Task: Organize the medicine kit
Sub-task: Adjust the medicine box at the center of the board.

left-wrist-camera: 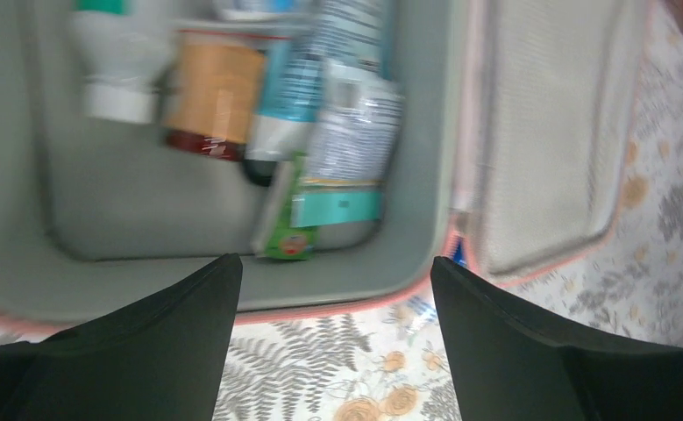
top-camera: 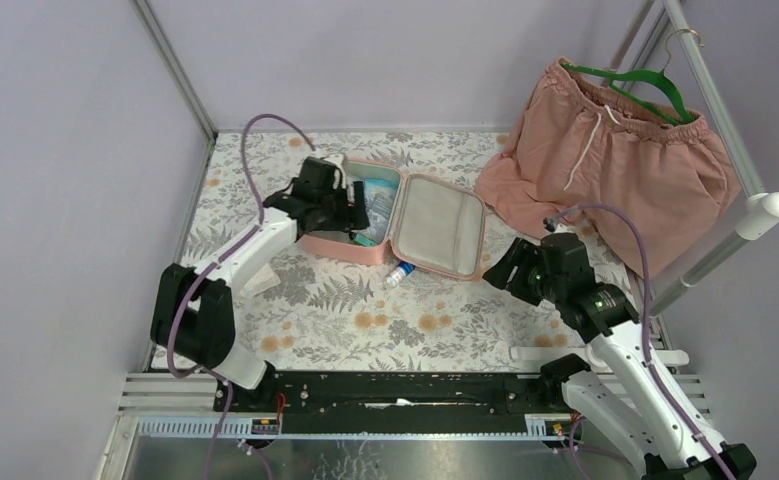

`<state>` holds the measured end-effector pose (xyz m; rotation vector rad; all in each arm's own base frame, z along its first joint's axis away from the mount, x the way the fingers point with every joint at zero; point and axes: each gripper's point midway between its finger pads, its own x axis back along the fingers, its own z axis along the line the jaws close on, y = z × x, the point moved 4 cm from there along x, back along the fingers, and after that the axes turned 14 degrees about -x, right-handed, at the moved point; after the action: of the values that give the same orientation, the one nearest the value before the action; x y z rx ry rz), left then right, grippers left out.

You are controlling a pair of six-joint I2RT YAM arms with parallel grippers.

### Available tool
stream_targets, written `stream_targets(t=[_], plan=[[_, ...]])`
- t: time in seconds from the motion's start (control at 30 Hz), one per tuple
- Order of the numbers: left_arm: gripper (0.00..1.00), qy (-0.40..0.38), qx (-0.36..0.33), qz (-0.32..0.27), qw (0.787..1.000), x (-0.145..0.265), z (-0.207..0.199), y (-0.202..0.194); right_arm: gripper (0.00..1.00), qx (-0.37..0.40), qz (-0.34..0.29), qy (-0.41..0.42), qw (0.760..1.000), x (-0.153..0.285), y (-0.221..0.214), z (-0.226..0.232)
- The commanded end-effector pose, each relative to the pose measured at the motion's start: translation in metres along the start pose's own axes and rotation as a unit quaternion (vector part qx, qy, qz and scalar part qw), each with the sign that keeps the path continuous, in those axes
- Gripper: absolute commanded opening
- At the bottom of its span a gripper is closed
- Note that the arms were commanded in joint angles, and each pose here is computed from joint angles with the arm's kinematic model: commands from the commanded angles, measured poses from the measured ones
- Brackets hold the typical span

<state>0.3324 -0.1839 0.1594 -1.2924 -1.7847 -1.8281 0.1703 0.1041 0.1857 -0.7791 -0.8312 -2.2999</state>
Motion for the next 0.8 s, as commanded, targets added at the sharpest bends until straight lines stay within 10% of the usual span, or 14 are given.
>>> stream_targets(t=[0.0, 0.37, 0.77], plan=[[0.87, 0.036, 0.07, -0.013, 0.997, 0.003, 0.036, -0.008, 0.63, 0.015, 0.083, 0.06, 0.995, -0.012, -0.022, 0.014], [0.84, 0.104, 0.102, 0.036, 0.989, -0.023, 0.069, -0.027, 0.57, 0.05, 0.156, 0.058, 0.985, -0.074, -0.063, 0.033], [0.83, 0.102, 0.131, 0.064, 0.984, -0.008, 0.051, -0.089, 0.52, 0.032, 0.034, 0.013, 0.999, -0.14, -0.05, 0.016]])
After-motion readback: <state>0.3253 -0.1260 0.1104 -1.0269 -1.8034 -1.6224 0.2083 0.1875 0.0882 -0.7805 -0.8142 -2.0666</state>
